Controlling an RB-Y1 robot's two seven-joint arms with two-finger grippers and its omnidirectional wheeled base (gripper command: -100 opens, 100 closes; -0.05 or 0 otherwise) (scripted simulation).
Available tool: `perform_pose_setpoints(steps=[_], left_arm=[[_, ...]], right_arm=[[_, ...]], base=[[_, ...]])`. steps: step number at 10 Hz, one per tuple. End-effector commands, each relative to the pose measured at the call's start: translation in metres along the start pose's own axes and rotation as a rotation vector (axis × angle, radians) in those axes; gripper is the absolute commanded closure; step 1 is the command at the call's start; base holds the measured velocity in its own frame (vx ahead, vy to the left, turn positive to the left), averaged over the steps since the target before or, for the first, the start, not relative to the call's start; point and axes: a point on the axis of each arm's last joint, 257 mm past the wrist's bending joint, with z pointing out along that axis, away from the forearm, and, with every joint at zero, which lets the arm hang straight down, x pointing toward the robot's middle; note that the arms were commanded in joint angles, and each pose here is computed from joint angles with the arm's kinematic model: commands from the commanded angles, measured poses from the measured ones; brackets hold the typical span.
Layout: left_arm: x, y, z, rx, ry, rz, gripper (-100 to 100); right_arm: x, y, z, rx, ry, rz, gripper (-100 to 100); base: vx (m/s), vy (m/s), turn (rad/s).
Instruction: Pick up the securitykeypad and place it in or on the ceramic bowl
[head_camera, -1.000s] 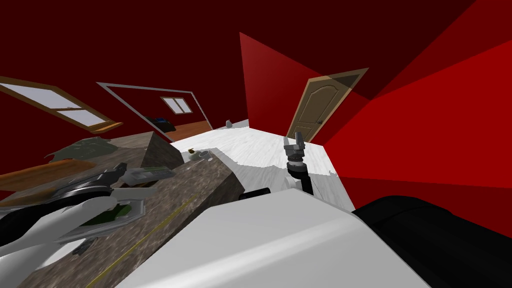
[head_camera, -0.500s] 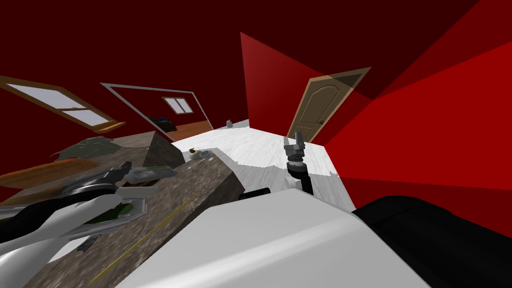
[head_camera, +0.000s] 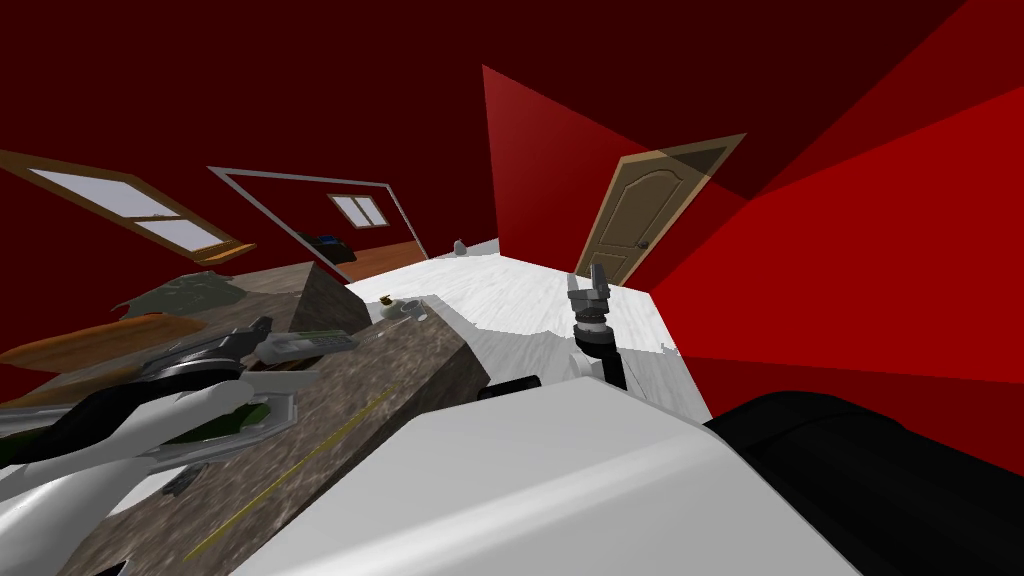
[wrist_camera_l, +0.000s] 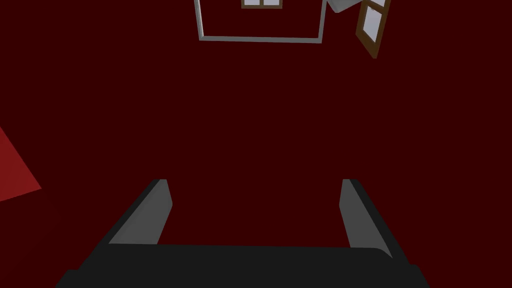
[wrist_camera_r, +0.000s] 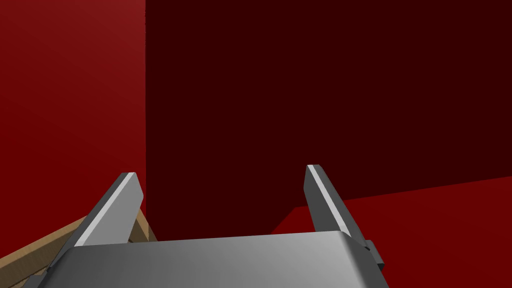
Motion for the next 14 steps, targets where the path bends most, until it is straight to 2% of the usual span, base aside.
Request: perform_pose_setpoints(steps=[1, 2, 4, 6, 8, 9, 10, 13, 14], left_arm=[[0.0, -0.001, 0.0, 0.007, 0.001, 0.019, -100], [0.01, -0.002, 0.005, -0.009, 0.021, -0.014, -100], [-0.001, -0.016, 0.012, 0.013, -0.001, -0.038, -100], [0.0, -0.019, 0.012, 0.025, 0.003, -0.021, -100], [0.001, -0.021, 0.012, 0.033, 0.005, 0.019, -100], [0.011, -0.022, 0.018, 0.016, 0.026, -0.018, -100], [-0.001, -0.035, 0.025, 0.032, 0.004, -0.032, -100], [0.0, -0.039, 0.024, 0.048, 0.01, -0.016, -100], [0.001, -0.04, 0.024, 0.053, 0.012, 0.014, -100]], right_arm=[[0.0, 0.0, 0.0, 0.0, 0.0, 0.0, 0], [0.0, 0.0, 0.0, 0.0, 0.0, 0.0, 0], [0.0, 0.0, 0.0, 0.0, 0.0, 0.0, 0], [0.0, 0.0, 0.0, 0.0, 0.0, 0.0, 0], [0.0, 0.0, 0.0, 0.0, 0.0, 0.0, 0], [0.0, 0.0, 0.0, 0.0, 0.0, 0.0, 0], [0.0, 0.0, 0.0, 0.0, 0.0, 0.0, 0], [0.0, 0.0, 0.0, 0.0, 0.0, 0.0, 0], [0.0, 0.0, 0.0, 0.0, 0.0, 0.0, 0]], base=[[0.0, 0.0, 0.0], [-0.012, -0.005, 0.13], [-0.011, -0.01, 0.023], [0.0, -0.001, -0.007], [0.0, 0.0, 0.0], [-0.01, -0.003, 0.129], [-0.014, -0.012, 0.071], [-0.003, -0.004, -0.013], [0.0, 0.0, 0.0]])
